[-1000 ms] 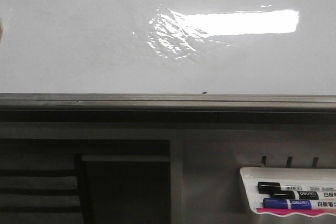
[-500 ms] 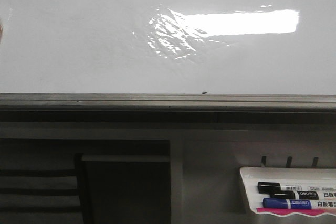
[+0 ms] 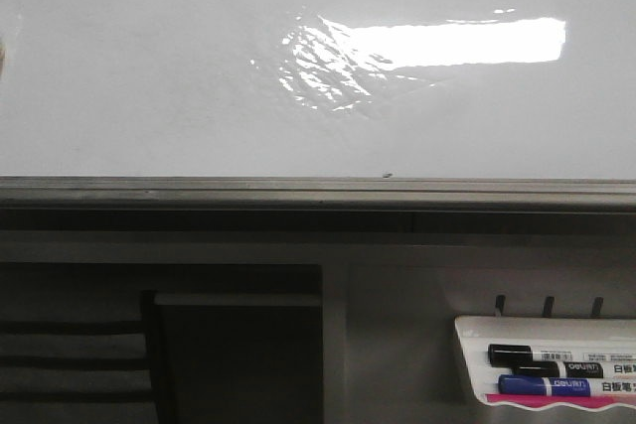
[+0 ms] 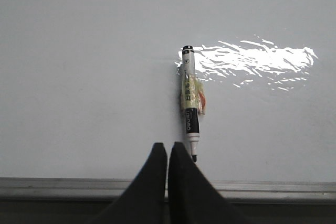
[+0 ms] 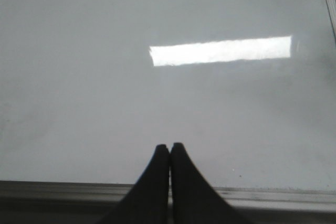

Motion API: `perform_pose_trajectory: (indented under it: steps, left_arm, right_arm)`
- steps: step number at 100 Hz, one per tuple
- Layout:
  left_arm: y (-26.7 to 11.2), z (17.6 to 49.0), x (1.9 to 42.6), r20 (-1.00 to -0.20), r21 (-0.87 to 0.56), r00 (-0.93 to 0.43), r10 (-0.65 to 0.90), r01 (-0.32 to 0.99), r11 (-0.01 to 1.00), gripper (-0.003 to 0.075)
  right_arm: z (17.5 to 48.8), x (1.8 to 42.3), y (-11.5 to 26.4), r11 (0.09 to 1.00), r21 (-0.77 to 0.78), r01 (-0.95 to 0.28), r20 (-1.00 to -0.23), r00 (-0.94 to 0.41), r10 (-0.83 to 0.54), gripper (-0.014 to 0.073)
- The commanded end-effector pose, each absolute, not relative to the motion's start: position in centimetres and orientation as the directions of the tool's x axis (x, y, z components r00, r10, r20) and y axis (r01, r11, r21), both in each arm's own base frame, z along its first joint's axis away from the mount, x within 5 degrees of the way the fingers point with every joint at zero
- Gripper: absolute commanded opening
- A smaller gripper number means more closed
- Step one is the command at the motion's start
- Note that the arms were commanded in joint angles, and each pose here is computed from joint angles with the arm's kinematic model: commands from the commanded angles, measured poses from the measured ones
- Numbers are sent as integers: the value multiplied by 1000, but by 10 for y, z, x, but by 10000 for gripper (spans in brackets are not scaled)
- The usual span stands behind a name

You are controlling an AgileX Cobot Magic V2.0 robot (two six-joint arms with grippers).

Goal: Write number 7 on whiteboard

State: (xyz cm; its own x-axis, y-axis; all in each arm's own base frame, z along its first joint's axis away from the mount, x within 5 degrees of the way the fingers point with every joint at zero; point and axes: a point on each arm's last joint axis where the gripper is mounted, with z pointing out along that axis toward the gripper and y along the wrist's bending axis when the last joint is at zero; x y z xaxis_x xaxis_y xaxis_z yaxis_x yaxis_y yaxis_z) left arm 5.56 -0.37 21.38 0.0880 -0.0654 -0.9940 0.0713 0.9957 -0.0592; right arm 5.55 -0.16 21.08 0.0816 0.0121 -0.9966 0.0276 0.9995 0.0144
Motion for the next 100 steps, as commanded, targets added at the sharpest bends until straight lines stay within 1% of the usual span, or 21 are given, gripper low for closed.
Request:
perform_pose_trajectory:
  steps: [1, 11, 25, 32, 40, 49, 53, 61, 75, 100]
  left_arm:
    - [-3, 232, 49, -968, -94, 227, -110, 79, 992, -20]
    - [-3, 254, 45, -960, -122, 241, -140, 90, 988, -20]
    - [-4, 288, 45, -973, -122, 183, -139, 97, 988, -20]
    - [-5, 305, 48, -983, -122, 126, -134, 98, 988, -20]
    - [-6, 321, 57, -992, -122, 31, -126, 96, 988, -20]
    - [-7, 337, 68, -993, -109, -52, -105, 91, 990, -20]
    - [-8, 343, 73, -992, -109, -65, -104, 91, 990, -20]
    - [-8, 347, 84, -990, -110, -100, -101, 87, 990, -20]
    - [-9, 343, 95, -986, -109, -137, -97, 81, 991, -20]
    - [-9, 341, 100, -982, -109, -163, -95, 78, 991, -20]
  right_arm:
    - [235, 49, -2, 999, 12, 33, -985, 175, 6, -71]
    - [258, 44, -2, 999, 21, 34, -993, 116, 17, -71]
    - [295, 43, -2, 999, 21, 38, -999, 32, 20, -71]
    - [311, 48, -2, 999, 14, 42, -1000, -16, 14, -71]
    - [329, 55, -3, 999, 7, 44, -997, -72, 10, -71]
    - [340, 66, -4, 999, -5, 48, -987, -160, 3, -71]
    - [344, 71, -4, 999, -7, 49, -982, -191, 2, -71]
    - [349, 81, -4, 999, -7, 49, -976, -216, 4, -71]
    - [349, 89, -4, 999, -7, 48, -972, -237, 4, -71]
    - [351, 90, -4, 999, -3, 46, -978, -208, 7, -71]
